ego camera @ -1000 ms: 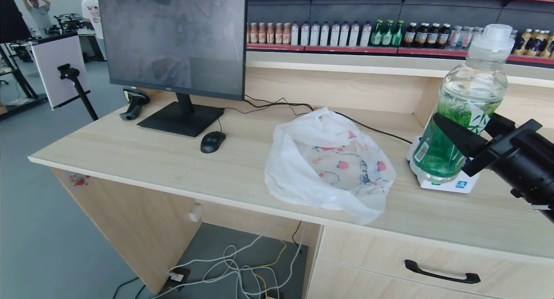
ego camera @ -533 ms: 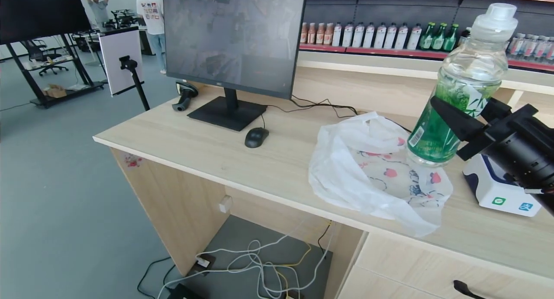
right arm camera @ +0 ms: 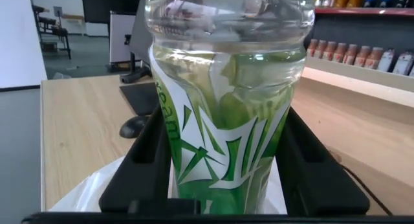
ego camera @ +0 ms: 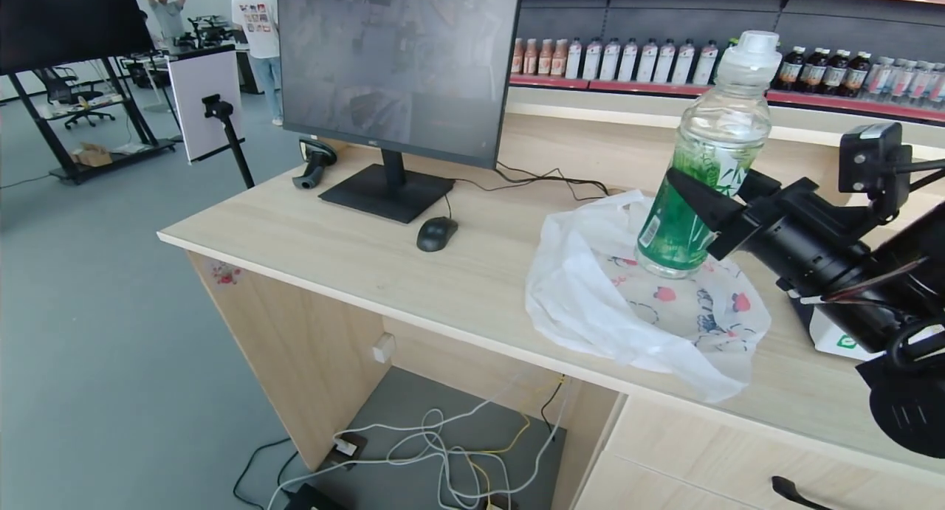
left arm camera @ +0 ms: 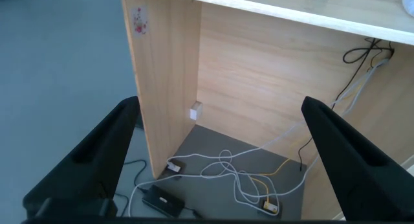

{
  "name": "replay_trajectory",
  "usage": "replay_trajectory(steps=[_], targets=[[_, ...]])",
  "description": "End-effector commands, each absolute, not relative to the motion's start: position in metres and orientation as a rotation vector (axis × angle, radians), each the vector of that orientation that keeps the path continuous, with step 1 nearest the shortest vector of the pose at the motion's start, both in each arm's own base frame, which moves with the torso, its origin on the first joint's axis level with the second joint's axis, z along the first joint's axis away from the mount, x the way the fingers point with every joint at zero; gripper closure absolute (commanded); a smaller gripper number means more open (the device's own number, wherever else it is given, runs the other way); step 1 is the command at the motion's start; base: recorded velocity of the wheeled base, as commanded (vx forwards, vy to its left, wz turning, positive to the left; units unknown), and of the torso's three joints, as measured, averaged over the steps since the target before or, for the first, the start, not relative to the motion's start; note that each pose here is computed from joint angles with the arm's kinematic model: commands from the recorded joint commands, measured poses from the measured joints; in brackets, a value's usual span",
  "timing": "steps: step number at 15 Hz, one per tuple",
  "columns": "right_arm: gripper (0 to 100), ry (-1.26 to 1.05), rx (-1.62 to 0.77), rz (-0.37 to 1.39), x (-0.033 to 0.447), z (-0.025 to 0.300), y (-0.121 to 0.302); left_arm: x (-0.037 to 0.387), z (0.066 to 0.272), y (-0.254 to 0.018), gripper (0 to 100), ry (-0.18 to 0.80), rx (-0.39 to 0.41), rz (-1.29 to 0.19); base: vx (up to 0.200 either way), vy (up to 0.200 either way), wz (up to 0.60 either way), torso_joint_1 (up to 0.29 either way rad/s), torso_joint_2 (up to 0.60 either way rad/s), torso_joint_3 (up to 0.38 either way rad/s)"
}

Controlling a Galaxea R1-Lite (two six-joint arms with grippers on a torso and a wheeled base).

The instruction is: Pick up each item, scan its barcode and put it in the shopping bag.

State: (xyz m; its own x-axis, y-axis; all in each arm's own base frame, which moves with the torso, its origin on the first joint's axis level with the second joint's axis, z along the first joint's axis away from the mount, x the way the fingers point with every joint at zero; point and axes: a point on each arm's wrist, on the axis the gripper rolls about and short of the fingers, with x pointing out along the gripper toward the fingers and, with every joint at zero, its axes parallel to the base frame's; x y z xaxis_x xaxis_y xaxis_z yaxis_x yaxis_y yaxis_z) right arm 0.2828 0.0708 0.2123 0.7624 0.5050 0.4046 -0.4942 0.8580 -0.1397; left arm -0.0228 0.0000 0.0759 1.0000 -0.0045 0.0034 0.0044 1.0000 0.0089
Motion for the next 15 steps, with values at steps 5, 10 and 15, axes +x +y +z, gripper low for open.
replay_trajectory(steps=[5,10,15], targets=[[100,-0.362,-0.005,0.577,0.321,0.179,0.089,-0.023,0.076,0.0,0,-0.005,0.008,-0.005,0.0,0.0,0.0,0.0,0.0,0.0],[100,-0.316,0.0,0.595,0.328,0.164,0.097,-0.023,0.076,0.0,0,-0.006,0.008,-0.005,0.0,0.0,0.0,0.0,0.0,0.0],[100,-0.274,0.0,0.591,0.331,0.151,0.096,-0.023,0.076,0.0,0,-0.006,0.008,-0.003,0.0,0.0,0.0,0.0,0.0,0.0]])
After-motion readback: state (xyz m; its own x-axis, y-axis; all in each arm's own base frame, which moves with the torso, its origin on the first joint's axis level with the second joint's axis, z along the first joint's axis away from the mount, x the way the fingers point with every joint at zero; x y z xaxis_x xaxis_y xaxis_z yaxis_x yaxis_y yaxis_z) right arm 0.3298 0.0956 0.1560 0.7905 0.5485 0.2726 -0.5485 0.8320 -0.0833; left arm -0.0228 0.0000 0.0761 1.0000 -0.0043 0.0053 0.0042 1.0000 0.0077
